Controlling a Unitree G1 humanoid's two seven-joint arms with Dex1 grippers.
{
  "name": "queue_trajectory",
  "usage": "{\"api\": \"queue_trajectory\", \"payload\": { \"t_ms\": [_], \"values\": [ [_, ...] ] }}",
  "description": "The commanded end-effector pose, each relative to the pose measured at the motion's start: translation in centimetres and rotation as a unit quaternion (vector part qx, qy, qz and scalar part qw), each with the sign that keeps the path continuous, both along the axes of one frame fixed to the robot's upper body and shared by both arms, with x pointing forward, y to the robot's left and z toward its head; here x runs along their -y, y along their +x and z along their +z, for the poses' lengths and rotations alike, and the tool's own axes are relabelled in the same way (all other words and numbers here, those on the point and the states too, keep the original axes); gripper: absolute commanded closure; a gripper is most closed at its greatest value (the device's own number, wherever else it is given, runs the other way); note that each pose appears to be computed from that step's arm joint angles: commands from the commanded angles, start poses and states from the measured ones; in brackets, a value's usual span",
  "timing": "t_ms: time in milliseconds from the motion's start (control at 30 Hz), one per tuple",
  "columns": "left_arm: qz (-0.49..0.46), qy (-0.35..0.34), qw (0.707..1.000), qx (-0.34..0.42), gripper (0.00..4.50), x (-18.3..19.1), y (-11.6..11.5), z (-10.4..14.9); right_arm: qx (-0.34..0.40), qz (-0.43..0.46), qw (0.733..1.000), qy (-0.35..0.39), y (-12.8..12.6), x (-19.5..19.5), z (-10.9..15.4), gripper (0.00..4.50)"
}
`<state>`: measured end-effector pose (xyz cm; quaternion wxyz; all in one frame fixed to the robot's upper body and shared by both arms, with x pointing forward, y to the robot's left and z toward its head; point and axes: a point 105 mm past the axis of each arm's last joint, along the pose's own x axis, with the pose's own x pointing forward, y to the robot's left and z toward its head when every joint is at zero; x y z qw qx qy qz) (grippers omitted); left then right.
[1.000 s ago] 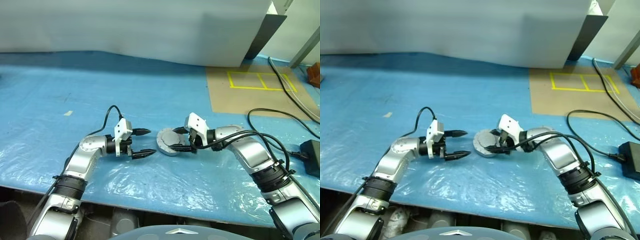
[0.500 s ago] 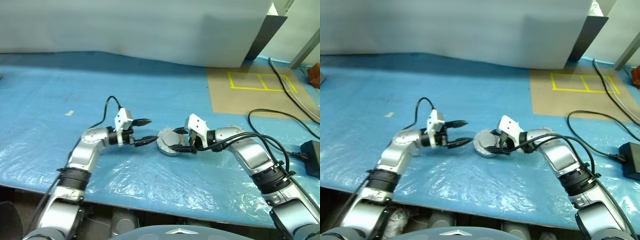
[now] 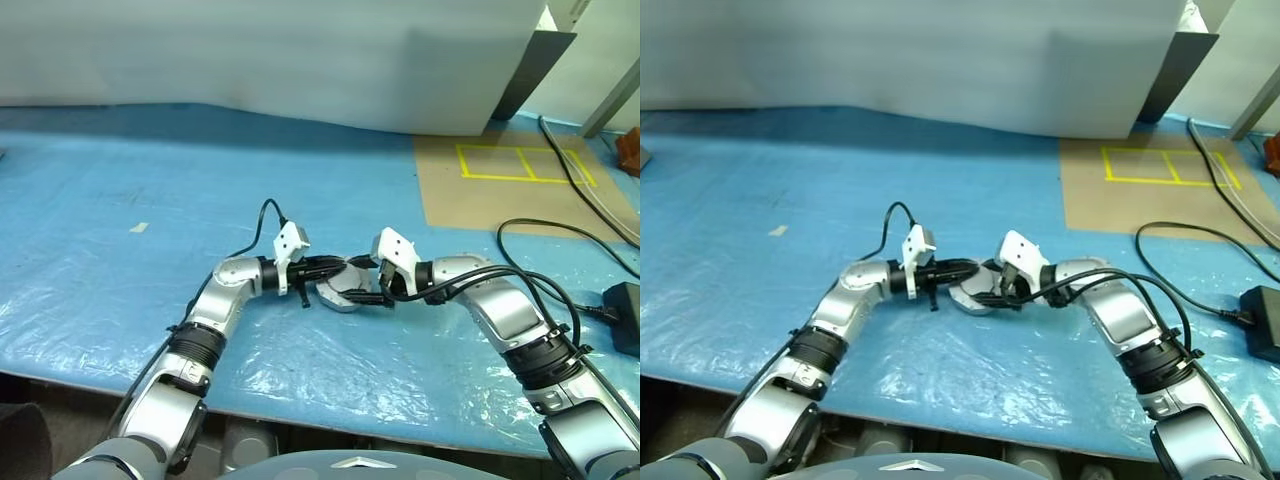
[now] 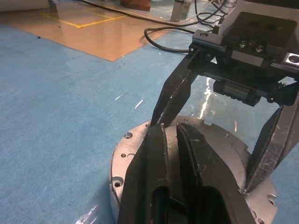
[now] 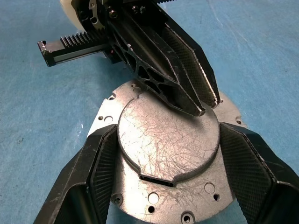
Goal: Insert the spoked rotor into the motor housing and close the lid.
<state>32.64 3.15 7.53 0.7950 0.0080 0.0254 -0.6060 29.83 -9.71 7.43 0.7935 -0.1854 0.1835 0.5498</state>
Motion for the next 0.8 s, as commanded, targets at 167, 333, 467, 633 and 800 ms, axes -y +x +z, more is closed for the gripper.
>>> {"api": "queue_trajectory", "payload": {
  "t_ms": [167, 333, 467, 633, 800],
  "values": [
    [-0.030, 0.006, 1.000, 0.006, 4.49, -0.2, -0.8, 0.2, -0.082, -0.082, 0.989, -0.095, -0.7, 4.3, -5.5, 1.52],
    [-0.042, 0.012, 0.999, 0.009, 4.49, -0.6, -1.6, 0.4, -0.082, -0.079, 0.989, -0.091, -0.7, 4.0, -5.4, 1.52],
    [-0.053, 0.020, 0.998, 0.005, 4.49, -0.9, -2.0, 0.3, -0.081, -0.078, 0.989, -0.092, -0.8, 3.9, -5.5, 1.52],
    [-0.035, 0.056, 0.998, 0.007, 4.49, -1.1, -1.7, -0.9, -0.080, -0.078, 0.990, -0.088, -0.8, 3.8, -5.4, 1.52],
    [-0.023, 0.079, 0.997, 0.014, 4.49, -1.2, -1.5, -2.1, -0.057, -0.079, 0.992, -0.084, -0.3, 3.5, -5.2, 1.52]
  ]
}}
